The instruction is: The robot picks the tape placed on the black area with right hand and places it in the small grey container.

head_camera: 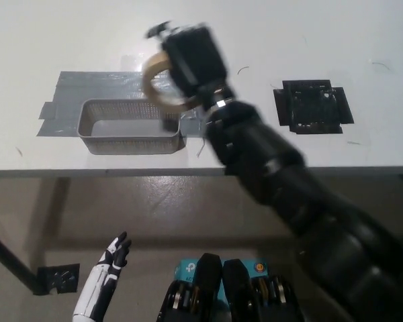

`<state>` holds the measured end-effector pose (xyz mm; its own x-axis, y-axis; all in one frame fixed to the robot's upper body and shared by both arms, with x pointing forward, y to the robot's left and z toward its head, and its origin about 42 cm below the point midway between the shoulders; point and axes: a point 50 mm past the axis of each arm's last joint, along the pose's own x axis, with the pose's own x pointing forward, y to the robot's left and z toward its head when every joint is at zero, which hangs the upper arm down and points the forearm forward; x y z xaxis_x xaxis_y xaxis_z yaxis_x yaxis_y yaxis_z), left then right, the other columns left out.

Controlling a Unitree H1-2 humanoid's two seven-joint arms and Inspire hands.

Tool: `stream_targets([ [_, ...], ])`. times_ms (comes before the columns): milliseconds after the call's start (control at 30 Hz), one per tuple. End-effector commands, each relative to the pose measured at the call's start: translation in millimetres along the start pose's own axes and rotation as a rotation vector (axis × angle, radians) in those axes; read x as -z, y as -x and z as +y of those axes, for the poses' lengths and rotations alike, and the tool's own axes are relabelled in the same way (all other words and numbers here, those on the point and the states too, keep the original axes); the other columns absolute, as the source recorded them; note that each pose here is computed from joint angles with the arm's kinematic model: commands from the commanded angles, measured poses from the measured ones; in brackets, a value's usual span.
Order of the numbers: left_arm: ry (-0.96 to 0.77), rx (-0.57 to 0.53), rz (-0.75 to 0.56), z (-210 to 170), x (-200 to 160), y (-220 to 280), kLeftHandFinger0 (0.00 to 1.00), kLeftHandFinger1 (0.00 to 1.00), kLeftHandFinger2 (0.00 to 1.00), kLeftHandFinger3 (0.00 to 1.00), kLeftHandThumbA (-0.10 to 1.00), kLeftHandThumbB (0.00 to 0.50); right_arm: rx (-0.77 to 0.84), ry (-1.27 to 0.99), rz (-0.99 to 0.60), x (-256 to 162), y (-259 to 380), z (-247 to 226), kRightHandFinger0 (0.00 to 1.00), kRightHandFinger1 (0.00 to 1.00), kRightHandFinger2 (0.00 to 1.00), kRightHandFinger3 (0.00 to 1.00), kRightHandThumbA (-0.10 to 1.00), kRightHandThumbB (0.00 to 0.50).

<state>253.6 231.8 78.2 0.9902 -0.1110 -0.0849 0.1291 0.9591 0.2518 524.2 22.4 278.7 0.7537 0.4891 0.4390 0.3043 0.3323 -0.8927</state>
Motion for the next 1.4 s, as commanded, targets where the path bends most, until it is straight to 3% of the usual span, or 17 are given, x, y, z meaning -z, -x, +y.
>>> stream_targets([
  [0, -0.043, 0.033, -0.055, 2.7, -12.7, -4.8, 1.00, 1.00, 1.00, 1.00, 1.00, 0.062, 0.063, 0.011, -0.040, -29.6, -31.3, -28.2, 0.00, 0.35, 0.71, 0.67, -0.10, 0.164],
  [133, -0.059, 0.039, -0.060, -2.3, -15.4, -8.5, 1.00, 1.00, 1.00, 1.00, 1.00, 0.074, -0.004, 0.000, -0.030, -46.7, -29.6, -17.0, 0.00, 0.35, 0.75, 0.78, -0.10, 0.181],
  [433, -0.091, 0.077, -0.061, -10.2, -21.2, -10.9, 1.00, 1.00, 1.00, 1.00, 1.00, 0.097, -0.088, -0.035, 0.055, -40.8, -14.8, 3.7, 0.00, 0.39, 0.80, 0.87, -0.10, 0.184],
  [500, -0.093, 0.079, -0.058, -11.7, -22.7, -11.3, 1.00, 1.00, 1.00, 1.00, 1.00, 0.094, -0.092, -0.036, 0.070, -34.5, -11.9, 5.6, 0.00, 0.38, 0.81, 0.84, -0.10, 0.201],
  [567, -0.088, 0.082, -0.058, -12.2, -23.4, -12.2, 1.00, 1.00, 0.99, 1.00, 1.00, 0.087, -0.094, -0.036, 0.080, -29.6, -10.0, 6.6, 0.00, 0.33, 0.75, 0.66, -0.10, 0.199],
  [600, -0.091, 0.086, -0.058, -12.3, -24.3, -12.5, 1.00, 1.00, 0.99, 1.00, 1.00, 0.079, -0.102, -0.024, 0.087, -26.7, -9.3, 6.9, 0.00, 0.34, 0.78, 0.66, -0.10, 0.178],
  [667, -0.096, 0.092, -0.064, -13.0, -26.1, -12.4, 1.00, 1.00, 0.98, 1.00, 1.00, 0.064, -0.106, -0.041, 0.115, -20.0, -8.0, 7.0, 0.00, 0.42, 0.86, 0.84, -0.10, 0.140],
  [733, -0.086, 0.091, -0.075, -13.7, -27.0, -11.4, 1.00, 1.00, 0.95, 1.00, 1.00, 0.053, -0.067, -0.139, 0.145, -14.9, -8.1, 3.8, 0.00, 0.42, 0.79, 0.89, -0.10, 0.141],
  [833, -0.098, 0.098, -0.078, -13.9, -27.4, -11.6, 1.00, 1.00, 0.95, 1.00, 1.00, 0.057, -0.050, -0.176, 0.164, -12.3, -12.6, -2.3, 0.00, 0.40, 0.77, 0.87, -0.10, 0.125],
  [933, -0.105, 0.109, -0.077, -14.5, -26.7, -12.6, 1.00, 1.00, 0.95, 1.00, 1.00, 0.069, 0.000, -0.197, 0.167, -12.2, -20.2, -13.0, 0.00, 0.36, 0.74, 0.84, -0.10, 0.149],
  [1067, -0.099, 0.115, -0.081, -15.9, -27.7, -13.3, 1.00, 1.00, 0.93, 1.00, 1.00, 0.056, 0.015, -0.212, 0.165, -16.3, -26.7, -19.9, 0.01, 0.39, 0.77, 0.84, -0.10, 0.154],
  [1133, -0.091, 0.119, -0.082, -17.9, -28.6, -12.6, 1.00, 1.00, 0.92, 1.00, 1.00, 0.044, 0.033, -0.222, 0.164, -17.1, -25.9, -19.6, 0.00, 0.36, 0.74, 0.88, -0.10, 0.134],
  [1200, -0.095, 0.122, -0.086, -17.8, -29.0, -11.8, 1.00, 1.00, 0.91, 1.00, 1.00, 0.045, 0.047, -0.208, 0.162, -19.1, -24.4, -17.9, 0.00, 0.37, 0.78, 0.93, -0.10, 0.098],
  [1267, -0.086, 0.123, -0.082, -18.0, -29.5, -11.4, 1.00, 1.00, 0.91, 1.00, 1.00, 0.060, 0.057, -0.185, 0.159, -20.6, -22.9, -16.4, 0.00, 0.30, 0.68, 0.67, 0.08, 0.098],
  [1300, -0.083, 0.125, -0.080, -18.4, -29.8, -11.2, 1.00, 1.00, 0.91, 1.00, 1.00, 0.060, 0.056, -0.175, 0.161, -20.7, -22.2, -15.4, 0.00, 0.26, 0.60, 0.59, 0.15, 0.096],
  [1333, -0.088, 0.126, -0.081, -18.9, -29.7, -11.5, 1.00, 1.00, 0.91, 1.00, 1.00, 0.059, 0.048, -0.167, 0.161, -20.9, -21.2, -13.8, 0.00, 0.26, 0.59, 0.58, 0.28, 0.105],
  [1367, -0.098, 0.127, -0.082, -19.8, -31.2, -12.1, 1.00, 1.00, 0.90, 1.00, 1.00, 0.056, 0.038, -0.170, 0.164, -20.8, -19.6, -11.5, 0.00, 0.20, 0.50, 0.54, 0.41, 0.125],
])
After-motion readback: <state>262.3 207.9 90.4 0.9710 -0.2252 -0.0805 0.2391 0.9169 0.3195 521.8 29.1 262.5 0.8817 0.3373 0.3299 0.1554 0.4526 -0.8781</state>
